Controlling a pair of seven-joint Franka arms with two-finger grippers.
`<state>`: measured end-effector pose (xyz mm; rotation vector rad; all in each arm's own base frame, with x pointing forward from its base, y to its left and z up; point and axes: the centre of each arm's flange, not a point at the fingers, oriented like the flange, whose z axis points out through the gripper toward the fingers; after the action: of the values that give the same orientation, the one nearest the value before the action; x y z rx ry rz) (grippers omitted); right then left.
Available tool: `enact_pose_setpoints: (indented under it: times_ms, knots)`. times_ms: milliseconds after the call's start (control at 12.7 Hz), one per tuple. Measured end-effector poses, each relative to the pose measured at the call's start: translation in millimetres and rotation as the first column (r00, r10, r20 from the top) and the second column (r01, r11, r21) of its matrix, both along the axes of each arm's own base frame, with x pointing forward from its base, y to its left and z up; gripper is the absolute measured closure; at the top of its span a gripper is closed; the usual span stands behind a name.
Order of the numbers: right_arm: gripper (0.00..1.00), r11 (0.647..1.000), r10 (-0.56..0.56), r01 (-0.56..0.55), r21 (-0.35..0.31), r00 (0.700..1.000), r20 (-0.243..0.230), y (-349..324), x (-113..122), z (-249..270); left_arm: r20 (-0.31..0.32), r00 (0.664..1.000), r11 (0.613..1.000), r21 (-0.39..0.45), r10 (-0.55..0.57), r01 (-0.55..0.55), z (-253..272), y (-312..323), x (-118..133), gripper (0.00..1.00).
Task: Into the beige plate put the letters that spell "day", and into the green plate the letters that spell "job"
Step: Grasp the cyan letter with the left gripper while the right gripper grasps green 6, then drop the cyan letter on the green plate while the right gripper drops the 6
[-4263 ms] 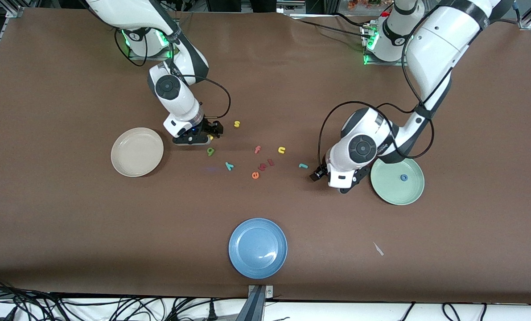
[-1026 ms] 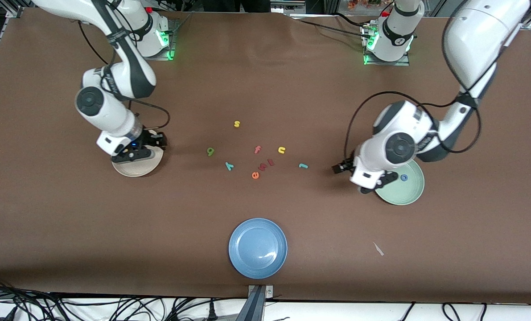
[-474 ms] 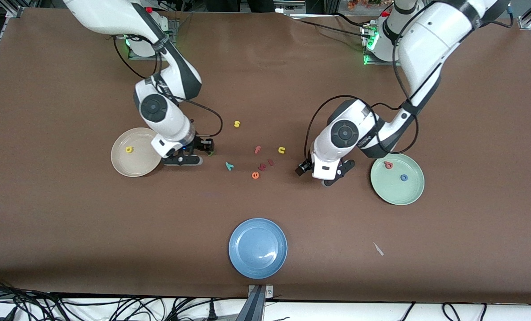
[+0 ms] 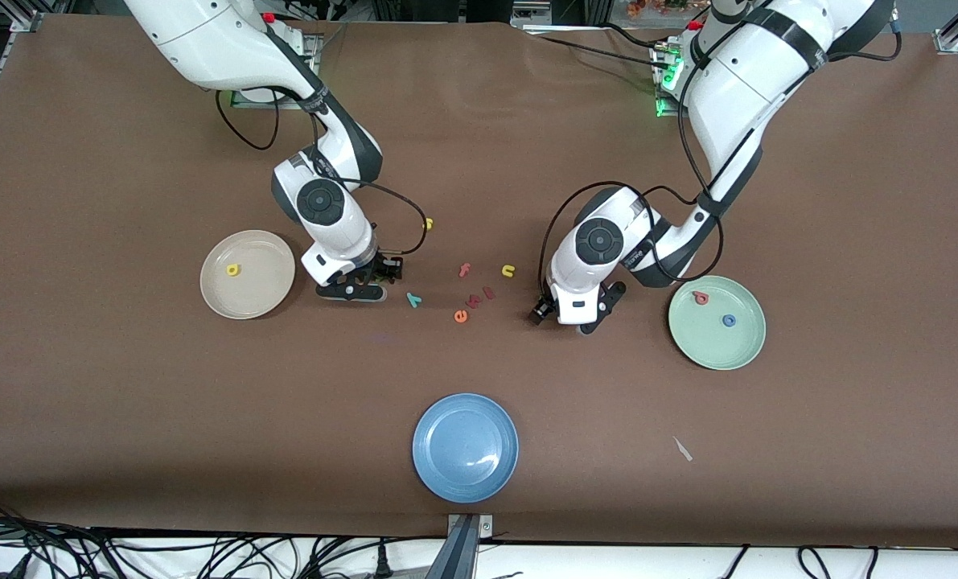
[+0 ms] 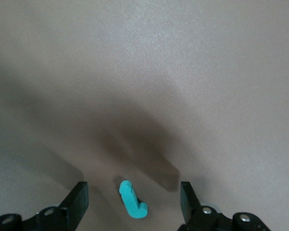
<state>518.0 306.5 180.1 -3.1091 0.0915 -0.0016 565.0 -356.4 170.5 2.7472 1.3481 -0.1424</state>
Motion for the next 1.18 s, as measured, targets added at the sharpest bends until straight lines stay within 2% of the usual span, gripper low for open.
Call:
enact_pose_setpoints:
  times_ms: [79, 474, 553, 632, 711, 789, 868, 1026, 1184]
  knots:
    - [0.33, 1.0, -0.001, 0.001, 0.004, 1.0, 0.001, -0.7, -2.8, -4.0, -0.002, 1.0, 1.0, 0.001, 0.014, -0.014, -0.5, 0.6, 0.3, 0.2]
    - [0.35, 1.0, -0.022, 0.022, 0.006, 1.0, 0.006, -3.1, -8.0, -9.2, -0.009, 0.997, 0.997, 0.006, 0.071, -0.071, -1.6, -0.4, -0.6, 0.26]
    - [0.44, 1.0, -0.022, 0.022, 0.007, 1.0, 0.007, -2.6, -8.1, -8.3, -0.009, 0.997, 0.998, 0.006, 0.07, -0.07, -1.6, -2.3, -1.8, 0.35]
    - [0.57, 1.0, -0.021, 0.021, 0.012, 1.0, 0.012, -0.2, -8.6, -6.2, -0.006, 0.998, 0.998, 0.005, 0.069, -0.069, 0.1, -3.7, -1.8, 0.46]
    - [0.65, 1.0, -0.022, 0.022, 0.013, 1.0, 0.012, 0.5, -9.3, -5.8, -0.005, 0.998, 0.998, 0.008, 0.066, -0.066, -0.3, -3.9, -2.1, 0.46]
    - [0.66, 1.0, -0.022, 0.022, 0.013, 1.0, 0.012, 0.5, -9.1, -5.5, 0.001, 0.998, 0.998, 0.011, 0.06, -0.06, 0.9, -4.8, -2.0, 0.55]
    - [0.73, 1.0, -0.023, 0.022, 0.014, 1.0, 0.016, 0.7, -8.6, -2.9, 0.012, 0.999, 0.999, 0.017, 0.047, -0.047, 2.0, -6.0, -2.1, 0.67]
    - [0.74, 1.0, -0.022, 0.022, 0.012, 1.0, 0.014, 0.2, -9.6, -3.4, 0.017, 1.0, 0.999, 0.029, 0.024, -0.025, 3.1, -6.2, -2.8, 0.93]
    - [0.74, 1.0, -0.004, 0.003, 0.005, 1.0, 0.013, -2.4, -8.5, -1.6, 0.025, 1.0, 0.999, 0.031, -0.016, 0.015, 3.7, -4.0, -0.5, 0.93]
